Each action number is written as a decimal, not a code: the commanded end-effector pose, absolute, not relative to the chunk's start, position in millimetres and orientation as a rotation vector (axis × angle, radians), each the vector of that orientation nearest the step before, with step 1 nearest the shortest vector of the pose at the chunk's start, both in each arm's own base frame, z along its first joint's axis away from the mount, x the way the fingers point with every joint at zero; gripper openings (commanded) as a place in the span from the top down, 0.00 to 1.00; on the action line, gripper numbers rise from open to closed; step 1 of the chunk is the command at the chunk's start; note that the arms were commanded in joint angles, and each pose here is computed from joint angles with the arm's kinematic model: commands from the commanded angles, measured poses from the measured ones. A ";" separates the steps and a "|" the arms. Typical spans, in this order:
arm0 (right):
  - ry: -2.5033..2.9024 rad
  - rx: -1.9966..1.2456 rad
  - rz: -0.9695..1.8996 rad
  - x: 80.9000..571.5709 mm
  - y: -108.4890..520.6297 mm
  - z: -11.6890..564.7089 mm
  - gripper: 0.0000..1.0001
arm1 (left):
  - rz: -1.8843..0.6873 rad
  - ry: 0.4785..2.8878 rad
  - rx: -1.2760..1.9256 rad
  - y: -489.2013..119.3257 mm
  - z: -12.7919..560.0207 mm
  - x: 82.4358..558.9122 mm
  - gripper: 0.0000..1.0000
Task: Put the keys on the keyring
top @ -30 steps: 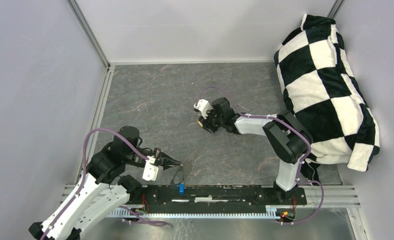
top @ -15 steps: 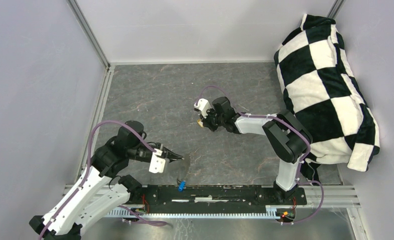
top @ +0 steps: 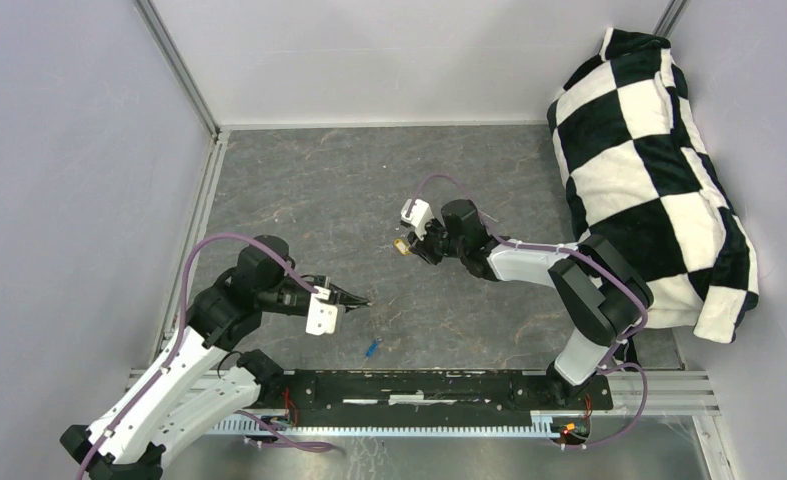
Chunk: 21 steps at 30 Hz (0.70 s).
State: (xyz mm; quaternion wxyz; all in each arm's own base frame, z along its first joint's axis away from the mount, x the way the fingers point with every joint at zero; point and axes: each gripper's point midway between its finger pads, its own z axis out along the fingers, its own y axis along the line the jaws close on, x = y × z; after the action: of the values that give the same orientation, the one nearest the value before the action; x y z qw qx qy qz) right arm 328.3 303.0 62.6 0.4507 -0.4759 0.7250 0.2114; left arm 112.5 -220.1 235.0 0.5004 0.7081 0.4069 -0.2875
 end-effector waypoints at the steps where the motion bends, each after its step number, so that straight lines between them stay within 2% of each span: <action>1: 1.723 -1.202 0.521 333.6 307.0 70.6 0.65 | -0.681 0.949 1.658 -226.3 258.7 121.1 0.98; 4: 1.720 -1.230 0.540 332.5 310.6 63.5 0.60 | -0.687 0.957 1.661 -227.0 255.4 122.3 0.98; 8: 1.716 -1.240 0.536 336.7 314.0 57.3 0.59 | -0.704 0.957 1.663 -228.6 253.9 122.4 0.98; 21: 1.695 -1.280 0.548 346.0 324.1 49.6 0.66 | -0.733 0.961 1.663 -227.1 249.6 116.4 0.98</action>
State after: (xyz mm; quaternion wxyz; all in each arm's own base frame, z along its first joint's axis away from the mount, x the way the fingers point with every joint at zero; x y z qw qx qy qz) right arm 332.0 311.1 29.5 0.4239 -0.5130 0.7144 0.2161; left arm 119.9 -223.7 233.3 0.4972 0.7004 0.4192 -0.2942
